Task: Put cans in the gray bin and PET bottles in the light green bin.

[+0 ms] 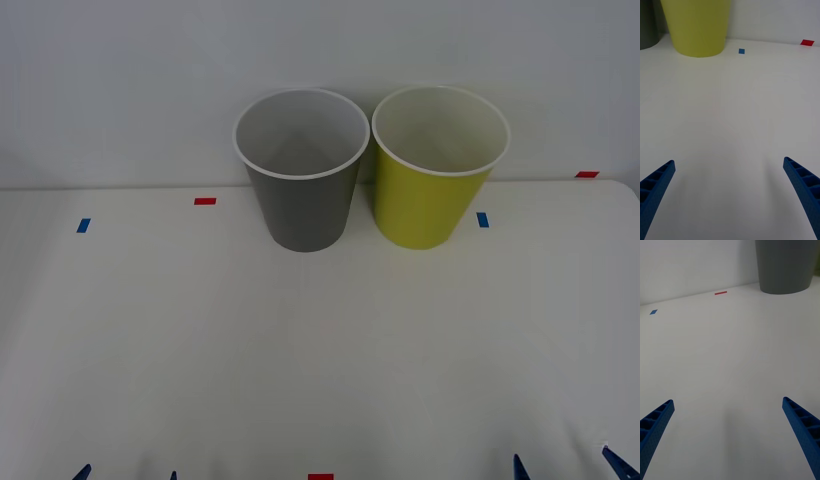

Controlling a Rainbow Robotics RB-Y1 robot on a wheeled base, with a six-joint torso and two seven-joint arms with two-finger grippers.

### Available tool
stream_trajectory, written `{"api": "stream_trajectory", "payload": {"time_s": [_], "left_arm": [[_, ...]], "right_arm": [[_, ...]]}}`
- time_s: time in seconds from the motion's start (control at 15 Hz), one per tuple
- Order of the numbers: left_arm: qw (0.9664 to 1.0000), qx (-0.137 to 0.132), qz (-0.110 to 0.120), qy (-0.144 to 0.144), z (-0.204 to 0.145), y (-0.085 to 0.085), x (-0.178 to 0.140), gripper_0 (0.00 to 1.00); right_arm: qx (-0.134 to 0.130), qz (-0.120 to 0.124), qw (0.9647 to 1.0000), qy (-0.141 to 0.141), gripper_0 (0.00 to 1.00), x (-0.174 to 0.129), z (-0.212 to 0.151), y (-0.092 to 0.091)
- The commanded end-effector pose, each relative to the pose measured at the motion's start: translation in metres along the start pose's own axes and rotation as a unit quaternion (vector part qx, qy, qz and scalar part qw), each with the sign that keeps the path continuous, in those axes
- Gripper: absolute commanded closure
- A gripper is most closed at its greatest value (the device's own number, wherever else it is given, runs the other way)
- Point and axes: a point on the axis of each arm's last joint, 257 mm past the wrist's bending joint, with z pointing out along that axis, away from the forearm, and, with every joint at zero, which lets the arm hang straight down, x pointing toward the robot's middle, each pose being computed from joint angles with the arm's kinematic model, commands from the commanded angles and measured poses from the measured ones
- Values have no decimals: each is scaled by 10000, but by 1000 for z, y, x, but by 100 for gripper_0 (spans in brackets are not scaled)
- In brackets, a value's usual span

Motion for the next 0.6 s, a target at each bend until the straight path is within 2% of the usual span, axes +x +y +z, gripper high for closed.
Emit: {"api": "stream_trajectory", "payload": {"time_s": [0.07,0.6], "left_arm": [[10000,0,0,0,0,0,0,0],[10000,0,0,0,0,0,0,0]], "right_arm": [[7,11,10000,16,0,1,-1,0],[7,11,10000,16,0,1,-1,0]]}}
